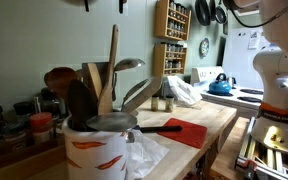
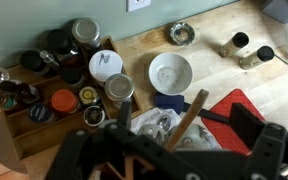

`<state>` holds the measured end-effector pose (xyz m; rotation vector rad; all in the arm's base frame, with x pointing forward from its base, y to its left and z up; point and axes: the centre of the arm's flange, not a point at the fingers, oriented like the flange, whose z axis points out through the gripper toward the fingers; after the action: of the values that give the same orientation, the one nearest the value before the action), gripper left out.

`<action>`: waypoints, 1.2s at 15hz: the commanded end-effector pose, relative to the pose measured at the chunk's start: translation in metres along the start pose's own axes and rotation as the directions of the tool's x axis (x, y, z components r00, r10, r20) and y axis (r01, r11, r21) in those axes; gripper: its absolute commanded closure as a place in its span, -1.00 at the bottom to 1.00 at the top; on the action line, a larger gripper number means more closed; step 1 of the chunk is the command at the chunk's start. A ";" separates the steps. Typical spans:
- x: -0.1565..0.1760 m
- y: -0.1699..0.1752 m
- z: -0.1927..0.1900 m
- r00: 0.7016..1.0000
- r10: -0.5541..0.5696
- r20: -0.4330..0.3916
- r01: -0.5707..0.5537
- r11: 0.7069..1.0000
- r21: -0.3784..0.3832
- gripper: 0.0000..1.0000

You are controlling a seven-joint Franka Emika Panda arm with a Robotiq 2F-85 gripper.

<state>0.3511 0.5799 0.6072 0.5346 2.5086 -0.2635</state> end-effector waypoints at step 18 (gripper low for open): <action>-0.054 -0.034 0.076 0.748 0.353 -0.563 -0.292 0.936 0.198 -0.73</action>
<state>0.4259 0.5158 0.5881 1.1387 2.9912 -0.1066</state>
